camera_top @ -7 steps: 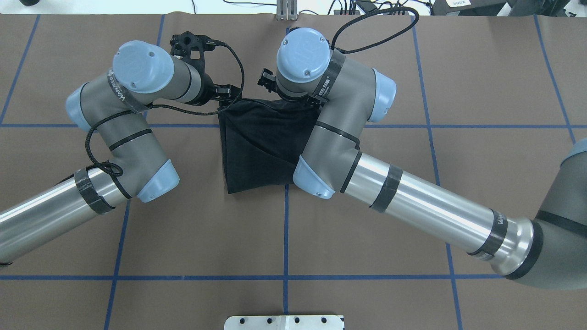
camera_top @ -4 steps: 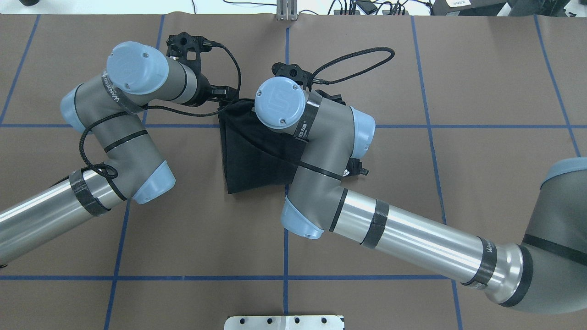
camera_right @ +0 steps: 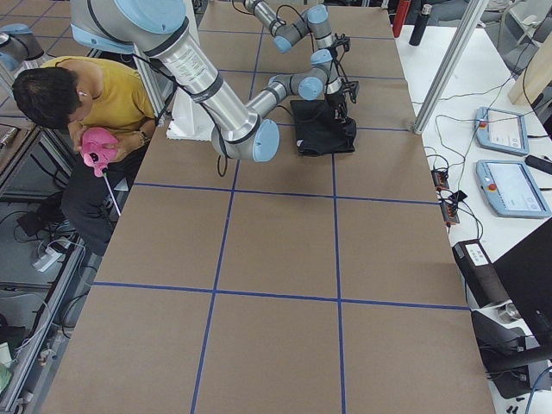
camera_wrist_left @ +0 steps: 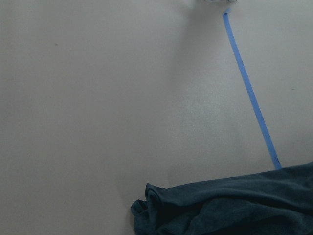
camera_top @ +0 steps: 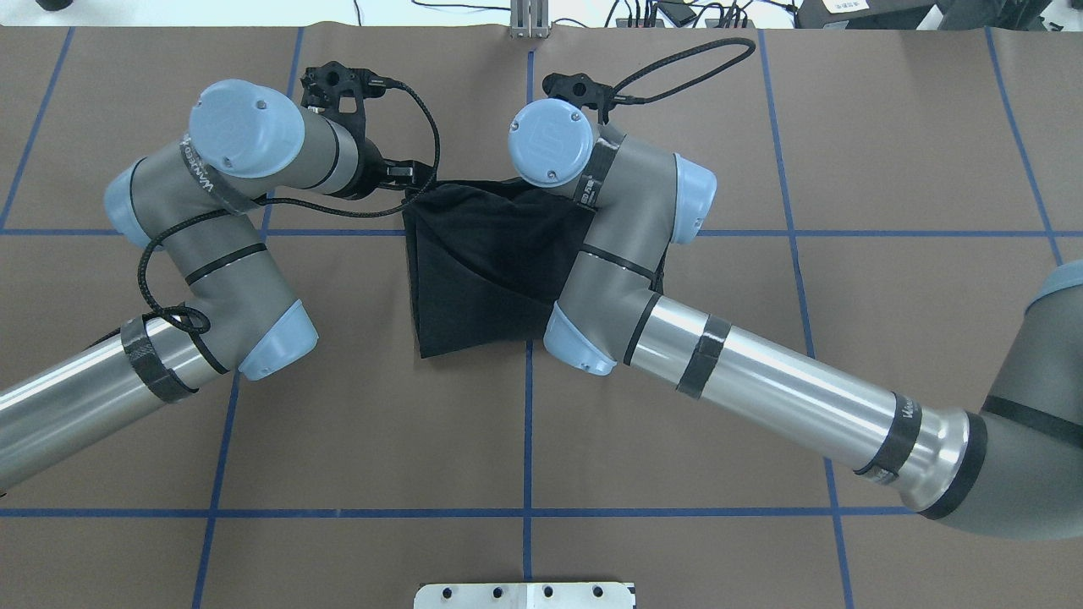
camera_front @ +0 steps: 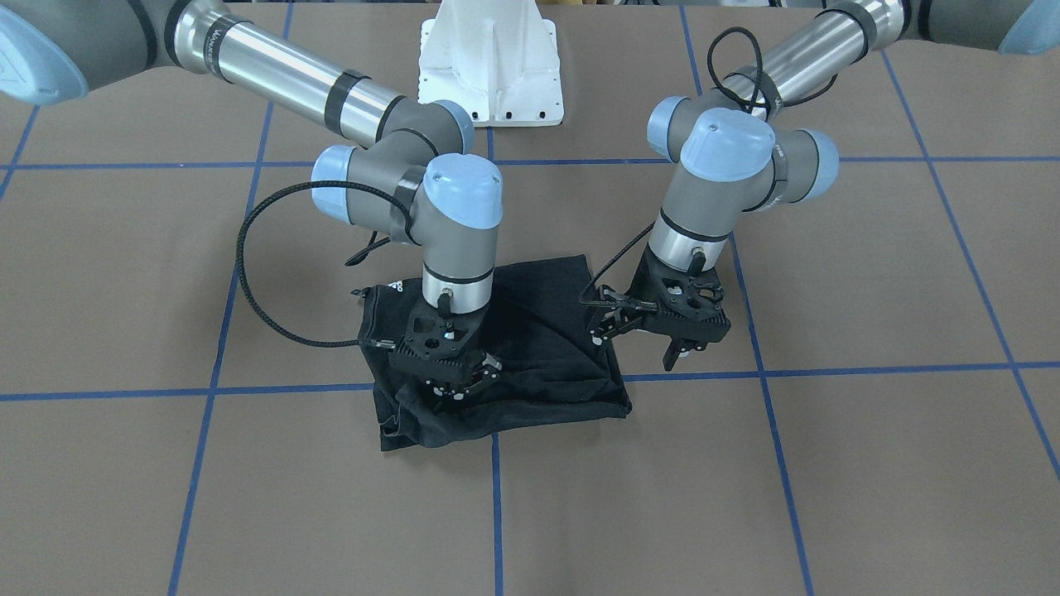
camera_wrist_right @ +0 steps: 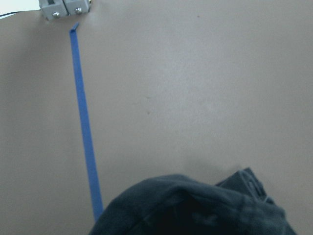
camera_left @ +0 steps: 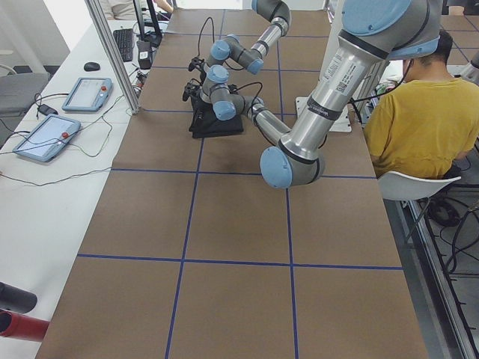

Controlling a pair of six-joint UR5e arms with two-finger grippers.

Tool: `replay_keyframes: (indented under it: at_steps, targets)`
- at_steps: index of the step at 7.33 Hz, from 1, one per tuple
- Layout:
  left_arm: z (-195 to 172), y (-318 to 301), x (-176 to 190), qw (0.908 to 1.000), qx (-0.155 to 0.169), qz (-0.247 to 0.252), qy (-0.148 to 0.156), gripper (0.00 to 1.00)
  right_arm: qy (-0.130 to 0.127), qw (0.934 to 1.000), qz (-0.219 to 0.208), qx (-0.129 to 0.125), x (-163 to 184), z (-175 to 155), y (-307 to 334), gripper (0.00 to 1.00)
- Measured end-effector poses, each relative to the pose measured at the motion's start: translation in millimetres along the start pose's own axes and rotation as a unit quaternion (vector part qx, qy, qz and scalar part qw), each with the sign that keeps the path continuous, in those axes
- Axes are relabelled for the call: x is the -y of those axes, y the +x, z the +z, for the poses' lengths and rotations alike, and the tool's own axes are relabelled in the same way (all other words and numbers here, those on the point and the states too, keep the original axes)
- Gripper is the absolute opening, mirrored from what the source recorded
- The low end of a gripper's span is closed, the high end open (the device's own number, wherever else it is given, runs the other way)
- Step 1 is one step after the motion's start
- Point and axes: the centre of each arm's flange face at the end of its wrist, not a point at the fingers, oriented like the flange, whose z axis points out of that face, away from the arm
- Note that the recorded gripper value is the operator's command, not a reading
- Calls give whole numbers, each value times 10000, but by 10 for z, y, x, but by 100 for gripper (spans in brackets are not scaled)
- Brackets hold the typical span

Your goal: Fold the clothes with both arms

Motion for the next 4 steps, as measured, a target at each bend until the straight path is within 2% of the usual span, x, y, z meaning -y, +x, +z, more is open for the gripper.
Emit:
replay_keyframes:
  at_steps: [1,2,3,4]
  targets:
    - [-28,-21,-20,10000,-12,-1,4,100,86,10000,12,-48,232,146,-8,0]
    - [-61,-48,-46,10000,-24,0,8,100,145,9999,56,-18,421,224,-93,43]
    - [-107,-53,-68,10000,-55,7,7,100,107,9999,99,72,553,206,-196,99]
    - [-173,-50,-96,9999,-97,24,-26,100,-80,9997,101,194,634,134,-271,100]
